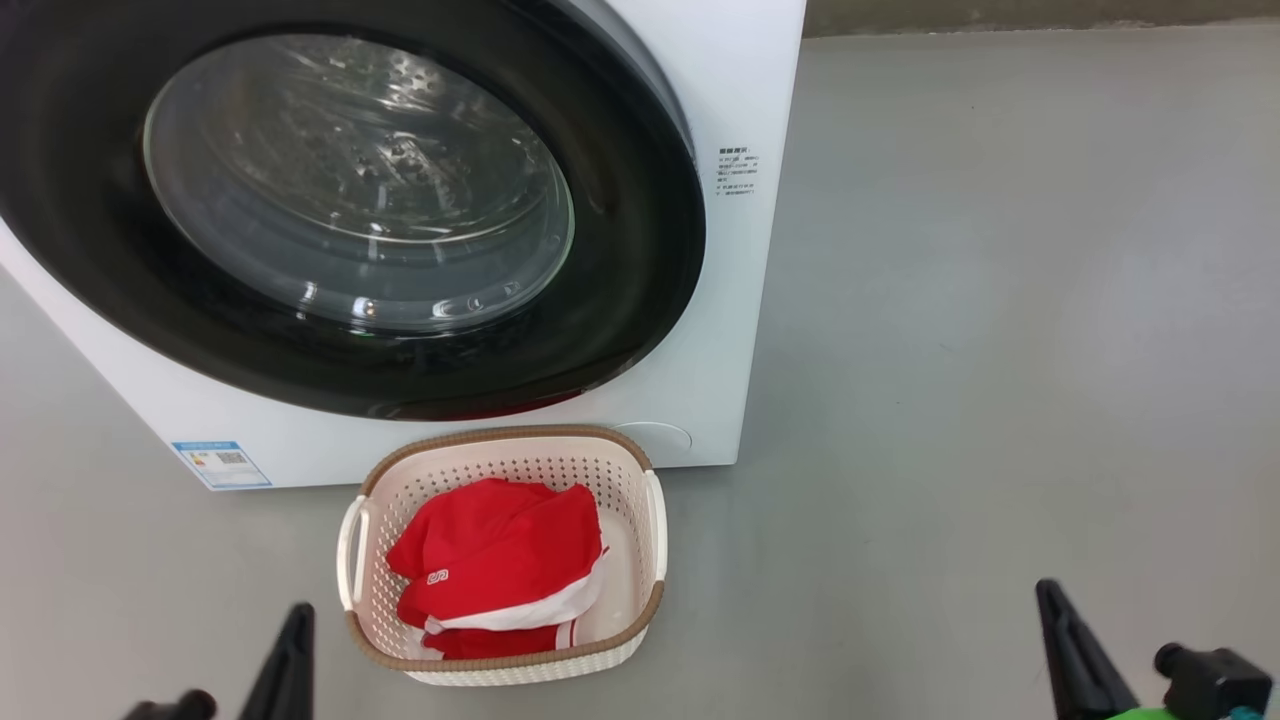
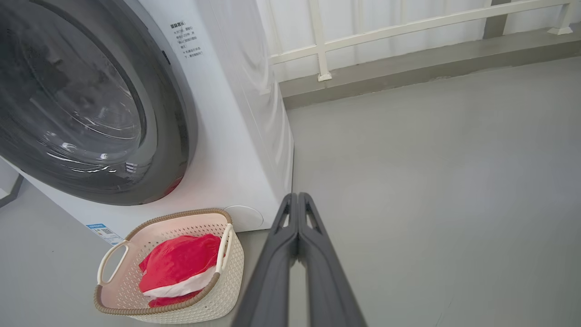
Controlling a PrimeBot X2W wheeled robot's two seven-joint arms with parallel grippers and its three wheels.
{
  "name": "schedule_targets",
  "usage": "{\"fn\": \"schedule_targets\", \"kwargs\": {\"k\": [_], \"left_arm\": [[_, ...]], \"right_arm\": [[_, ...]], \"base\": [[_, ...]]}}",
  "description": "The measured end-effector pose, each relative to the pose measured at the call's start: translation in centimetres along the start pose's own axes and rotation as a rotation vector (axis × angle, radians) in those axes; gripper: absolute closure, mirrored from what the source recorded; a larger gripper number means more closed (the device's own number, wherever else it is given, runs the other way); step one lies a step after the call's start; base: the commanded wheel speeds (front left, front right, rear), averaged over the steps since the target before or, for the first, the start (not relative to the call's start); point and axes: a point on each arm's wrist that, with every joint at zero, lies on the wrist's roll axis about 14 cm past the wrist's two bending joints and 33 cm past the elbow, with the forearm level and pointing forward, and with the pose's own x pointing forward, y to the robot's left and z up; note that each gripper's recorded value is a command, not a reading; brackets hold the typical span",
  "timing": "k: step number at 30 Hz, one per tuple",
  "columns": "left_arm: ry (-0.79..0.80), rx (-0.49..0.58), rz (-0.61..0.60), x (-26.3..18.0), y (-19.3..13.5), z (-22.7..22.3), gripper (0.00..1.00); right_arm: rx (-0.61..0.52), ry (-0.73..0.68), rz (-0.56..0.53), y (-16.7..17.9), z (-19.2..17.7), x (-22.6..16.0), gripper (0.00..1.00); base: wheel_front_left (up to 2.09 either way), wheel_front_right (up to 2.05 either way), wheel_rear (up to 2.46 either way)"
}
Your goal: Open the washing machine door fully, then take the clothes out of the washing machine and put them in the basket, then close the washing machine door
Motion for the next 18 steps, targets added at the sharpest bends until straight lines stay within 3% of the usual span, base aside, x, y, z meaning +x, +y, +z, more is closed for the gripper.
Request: {"fn": "schedule_targets", "kwargs": {"k": [4,18], "left_arm": [[0.056,-0.034,0.013,-0.7,-0.3,-1.9,1.00],[0.067,-0.168,0.049,-0.8,0.1,-2.0,1.00]], "right_arm": [[0.022,0.040,-0.010,0.2,-1.4,-0.3,1.00],[0.150,0.055,-0.037,-0.1,-1.5,-0.2,1.00]], "base": [[0.00,0.00,0.00],[0.00,0.00,0.00]]}}
